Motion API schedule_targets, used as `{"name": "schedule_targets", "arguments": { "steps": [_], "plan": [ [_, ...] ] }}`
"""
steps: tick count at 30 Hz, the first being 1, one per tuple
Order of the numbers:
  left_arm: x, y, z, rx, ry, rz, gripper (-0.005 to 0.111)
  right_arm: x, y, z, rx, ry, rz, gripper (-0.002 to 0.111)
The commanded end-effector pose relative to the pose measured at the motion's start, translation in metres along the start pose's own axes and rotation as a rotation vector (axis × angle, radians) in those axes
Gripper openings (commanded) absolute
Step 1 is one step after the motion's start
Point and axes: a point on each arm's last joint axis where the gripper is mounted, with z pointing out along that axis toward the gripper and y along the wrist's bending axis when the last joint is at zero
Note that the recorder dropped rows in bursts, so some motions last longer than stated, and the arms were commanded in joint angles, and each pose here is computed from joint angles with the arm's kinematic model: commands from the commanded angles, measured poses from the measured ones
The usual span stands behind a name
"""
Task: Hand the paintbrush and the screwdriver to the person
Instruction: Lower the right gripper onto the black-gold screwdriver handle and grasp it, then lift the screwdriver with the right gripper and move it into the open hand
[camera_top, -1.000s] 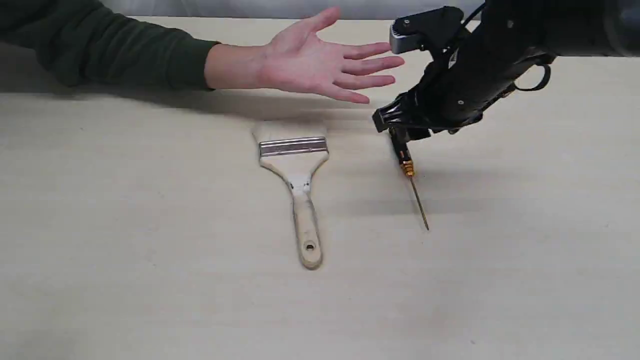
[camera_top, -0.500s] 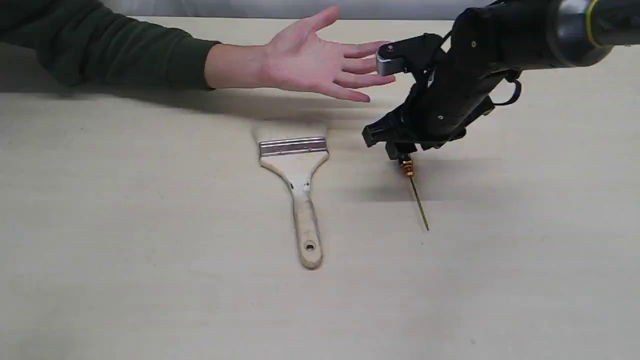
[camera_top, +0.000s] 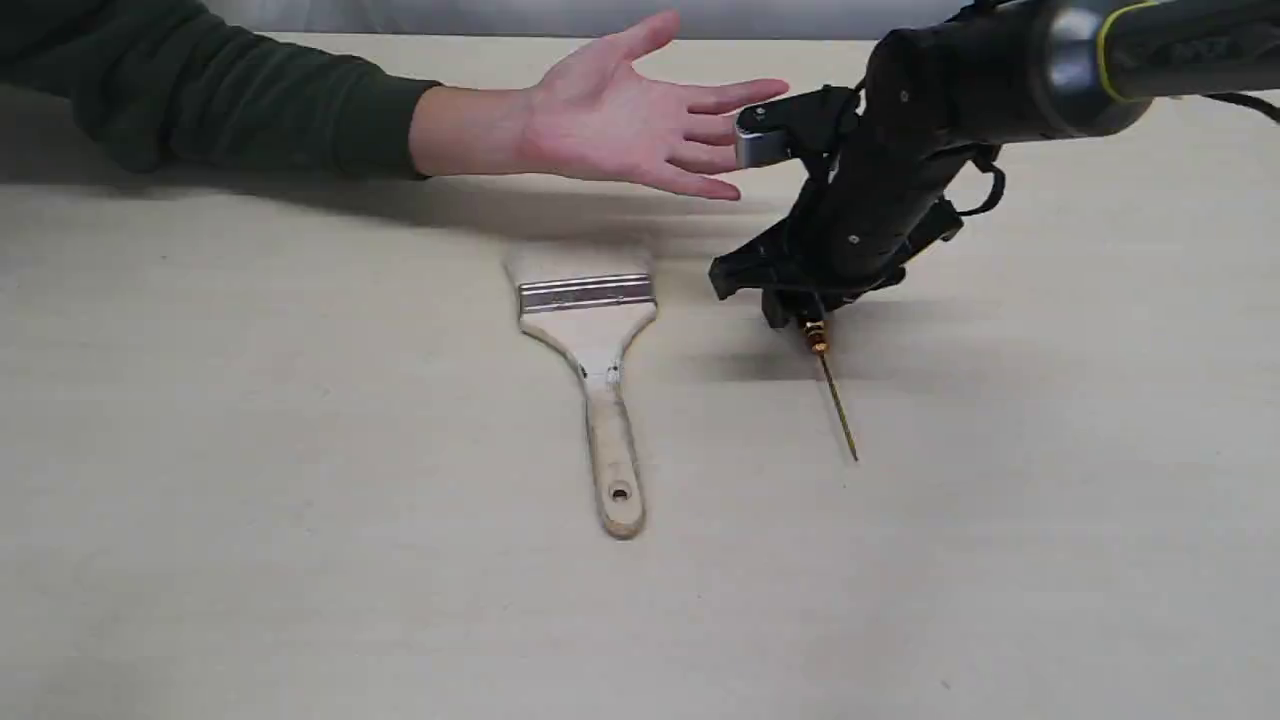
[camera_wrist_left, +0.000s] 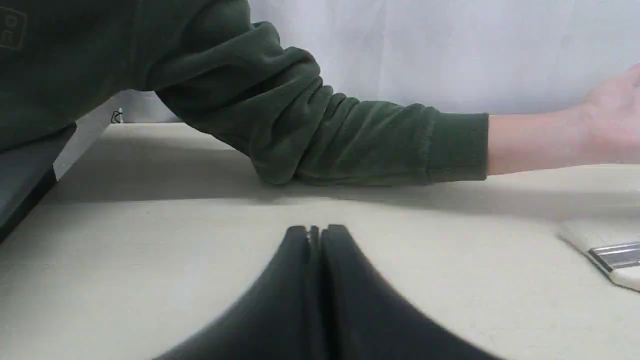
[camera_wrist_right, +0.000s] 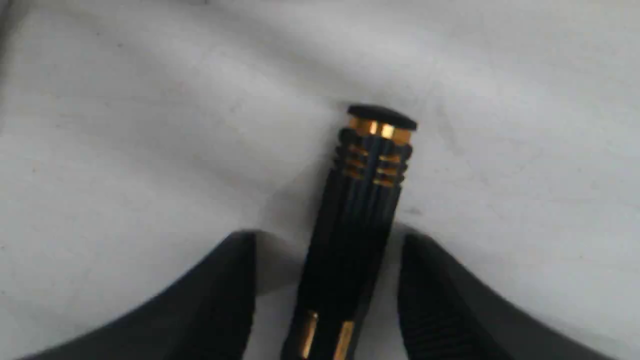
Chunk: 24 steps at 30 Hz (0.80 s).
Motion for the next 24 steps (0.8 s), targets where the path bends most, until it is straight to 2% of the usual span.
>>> {"name": "schedule_targets", "arguments": {
  "steps": [1, 10, 19, 24],
  "plan": [
    [0.0, 0.0, 0.0, 0.007, -0.011, -0.006, 0.0, -0.001, 0.0, 0.0, 0.006, -0.006, -0.007, 0.035],
    [0.0, 0.0, 0.0, 0.007, -0.011, -0.006, 0.0, -0.001, 0.0, 0.0, 0.008, 0.001, -0.01, 0.004],
    [0.0, 0.0, 0.0, 0.007, -0.011, -0.006, 0.0, 0.007, -0.001, -0.001, 0.009, 0.069, -0.032, 0.004],
    [-0.001, 0.0, 0.0, 0.006, -0.013, -0.002, 0.0, 0.011, -0.001, -0.015, 0.008, -0.004, -0.032, 0.004]
  ]
}}
